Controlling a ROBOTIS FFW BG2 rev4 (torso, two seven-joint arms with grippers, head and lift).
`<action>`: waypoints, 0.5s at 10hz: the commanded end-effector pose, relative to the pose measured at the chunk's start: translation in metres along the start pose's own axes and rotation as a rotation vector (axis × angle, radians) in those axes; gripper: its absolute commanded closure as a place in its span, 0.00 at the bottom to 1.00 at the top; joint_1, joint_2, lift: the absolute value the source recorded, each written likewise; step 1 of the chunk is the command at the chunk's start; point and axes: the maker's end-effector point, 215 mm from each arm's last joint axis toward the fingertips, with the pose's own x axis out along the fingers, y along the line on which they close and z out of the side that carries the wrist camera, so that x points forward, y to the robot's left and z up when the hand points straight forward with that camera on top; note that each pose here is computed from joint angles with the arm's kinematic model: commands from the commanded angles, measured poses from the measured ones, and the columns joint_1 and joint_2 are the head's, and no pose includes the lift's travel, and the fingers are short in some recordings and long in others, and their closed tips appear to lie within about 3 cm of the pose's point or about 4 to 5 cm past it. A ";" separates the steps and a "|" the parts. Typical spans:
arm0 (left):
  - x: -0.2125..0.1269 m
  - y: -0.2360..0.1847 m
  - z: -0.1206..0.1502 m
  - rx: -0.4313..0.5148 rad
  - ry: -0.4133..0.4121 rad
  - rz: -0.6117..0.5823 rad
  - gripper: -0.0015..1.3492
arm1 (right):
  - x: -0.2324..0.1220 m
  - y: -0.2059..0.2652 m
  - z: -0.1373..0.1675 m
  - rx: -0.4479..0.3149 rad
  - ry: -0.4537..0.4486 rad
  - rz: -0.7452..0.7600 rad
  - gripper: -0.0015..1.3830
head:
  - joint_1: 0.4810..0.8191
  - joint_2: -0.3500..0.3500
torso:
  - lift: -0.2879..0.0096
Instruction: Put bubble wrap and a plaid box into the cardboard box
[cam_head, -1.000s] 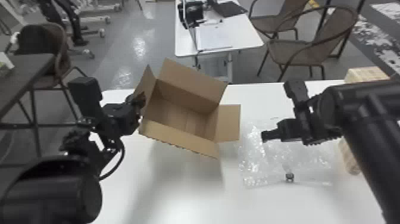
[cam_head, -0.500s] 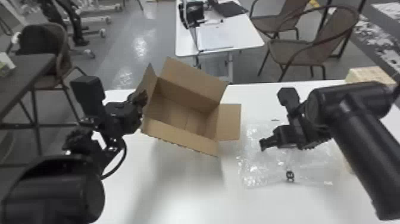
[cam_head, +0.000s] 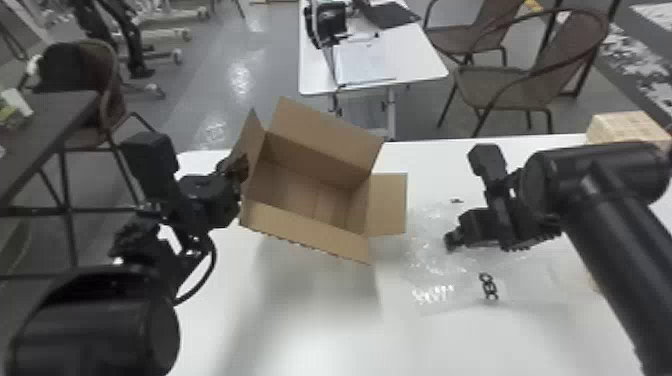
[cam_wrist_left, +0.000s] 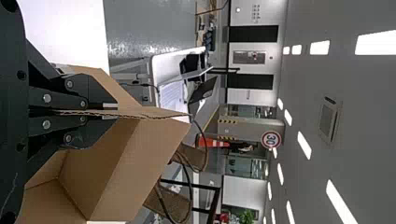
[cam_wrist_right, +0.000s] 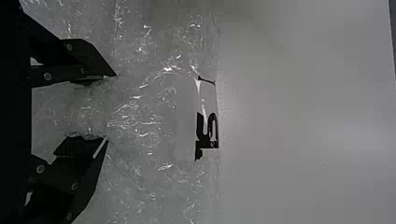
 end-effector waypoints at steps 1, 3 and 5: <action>0.000 -0.001 -0.001 0.000 0.001 -0.001 0.90 | -0.016 0.001 0.007 0.005 -0.033 0.013 0.83 | 0.63 0.70 | 0.60; 0.000 0.000 -0.002 0.001 0.003 0.001 0.90 | -0.035 0.001 0.011 0.018 -0.056 0.028 0.83 | 0.63 0.70 | 0.60; 0.000 -0.001 -0.004 0.002 0.008 0.001 0.90 | -0.050 0.003 0.016 0.013 -0.088 0.032 0.83 | 0.63 0.69 | 0.60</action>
